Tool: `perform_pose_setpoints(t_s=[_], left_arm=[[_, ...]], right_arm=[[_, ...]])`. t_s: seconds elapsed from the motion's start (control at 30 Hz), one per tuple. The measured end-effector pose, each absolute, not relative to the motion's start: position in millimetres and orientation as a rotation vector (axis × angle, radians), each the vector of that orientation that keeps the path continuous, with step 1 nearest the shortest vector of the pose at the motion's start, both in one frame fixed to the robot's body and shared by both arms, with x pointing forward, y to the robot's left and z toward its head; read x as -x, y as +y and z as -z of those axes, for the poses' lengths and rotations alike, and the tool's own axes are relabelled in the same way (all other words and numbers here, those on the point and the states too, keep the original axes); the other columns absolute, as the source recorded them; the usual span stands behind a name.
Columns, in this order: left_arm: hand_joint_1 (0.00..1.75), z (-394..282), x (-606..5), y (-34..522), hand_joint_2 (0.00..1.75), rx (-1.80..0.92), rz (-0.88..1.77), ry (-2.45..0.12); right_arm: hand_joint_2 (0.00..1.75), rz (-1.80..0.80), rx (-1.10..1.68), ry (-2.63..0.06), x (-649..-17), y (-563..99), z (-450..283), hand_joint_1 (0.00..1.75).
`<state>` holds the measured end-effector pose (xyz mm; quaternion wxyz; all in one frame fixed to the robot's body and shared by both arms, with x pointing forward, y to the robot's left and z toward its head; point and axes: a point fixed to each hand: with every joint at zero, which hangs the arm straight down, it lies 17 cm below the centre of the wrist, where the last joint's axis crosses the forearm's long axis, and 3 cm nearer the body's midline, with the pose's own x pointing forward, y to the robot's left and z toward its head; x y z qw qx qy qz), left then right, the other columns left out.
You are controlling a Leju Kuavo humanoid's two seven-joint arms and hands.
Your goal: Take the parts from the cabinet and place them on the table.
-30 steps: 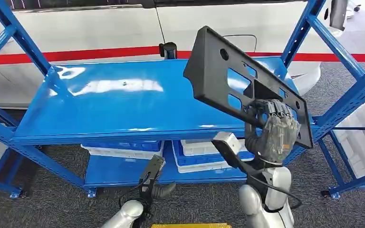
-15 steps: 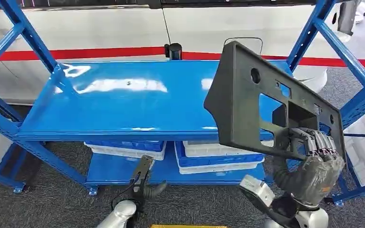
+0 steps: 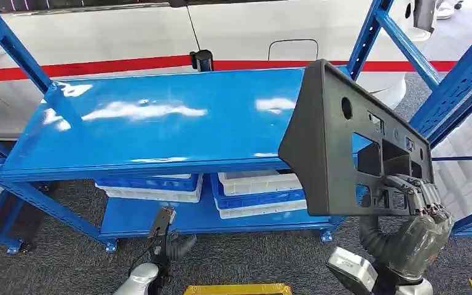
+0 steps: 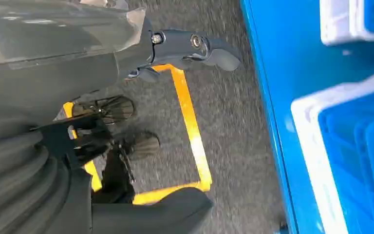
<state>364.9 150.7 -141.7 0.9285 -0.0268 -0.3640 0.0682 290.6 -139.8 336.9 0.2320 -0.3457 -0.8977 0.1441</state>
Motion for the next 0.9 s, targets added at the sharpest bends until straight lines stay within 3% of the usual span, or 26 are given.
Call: perform_pose_setpoints(t_s=[0.9], left_arm=[[0.0, 167.4, -340.3, 180.8, 1.75, 0.046, -0.186, -0.7]], right_arm=[[1.75, -0.318, 0.719, -2.447, -292.7, -152.0, -318.4, 1.75]])
